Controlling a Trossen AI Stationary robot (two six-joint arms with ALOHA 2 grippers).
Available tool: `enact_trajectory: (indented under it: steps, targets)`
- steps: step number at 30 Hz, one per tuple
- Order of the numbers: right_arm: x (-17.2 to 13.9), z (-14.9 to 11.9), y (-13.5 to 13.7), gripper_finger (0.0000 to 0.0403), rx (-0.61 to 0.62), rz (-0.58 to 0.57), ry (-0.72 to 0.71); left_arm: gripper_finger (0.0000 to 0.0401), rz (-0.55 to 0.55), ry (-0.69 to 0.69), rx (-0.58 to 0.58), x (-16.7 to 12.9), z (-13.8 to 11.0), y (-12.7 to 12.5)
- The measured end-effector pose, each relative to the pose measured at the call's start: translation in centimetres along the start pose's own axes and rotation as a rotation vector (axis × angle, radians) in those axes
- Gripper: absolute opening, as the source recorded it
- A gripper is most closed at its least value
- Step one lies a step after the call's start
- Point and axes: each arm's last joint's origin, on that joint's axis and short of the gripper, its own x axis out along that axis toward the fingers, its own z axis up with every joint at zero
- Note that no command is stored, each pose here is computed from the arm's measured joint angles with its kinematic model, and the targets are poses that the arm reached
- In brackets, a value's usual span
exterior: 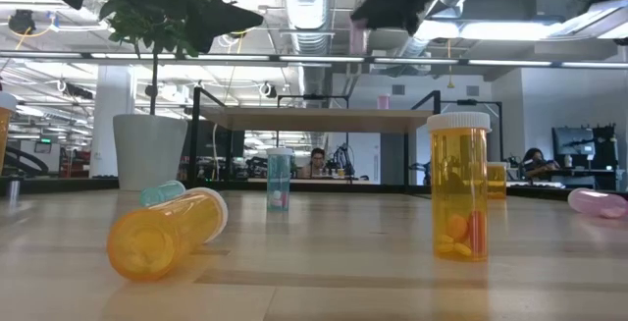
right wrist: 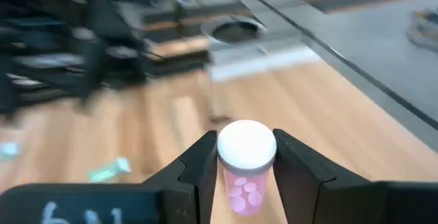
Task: Pick and place medicine bottles onto shelf by color
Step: Put the left pink pill bottle on the shelf aligned with the other pink pill bottle
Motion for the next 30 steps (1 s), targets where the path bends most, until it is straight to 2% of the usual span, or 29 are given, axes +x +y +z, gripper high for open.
enact_trajectory:
  steps: [7, 16, 30]
  targets:
    - [0.6, -0.9, -4.5, 0.0147, 0.029, -0.137, 0.088, 0.0245, -0.002, 0.003, 0.000, 0.0, 0.0, 0.0]
    - [-1.0, -3.0, -5.9, 0.0146, 0.049, -0.164, -0.046, 0.0245, -0.010, 0.016, -0.001, 0.0, -0.2, -0.1]
    - [1.2, -5.9, -9.1, 0.0147, 0.102, -0.265, 0.056, 0.0245, -0.012, -0.005, -0.010, 0.0, 0.0, -0.1]
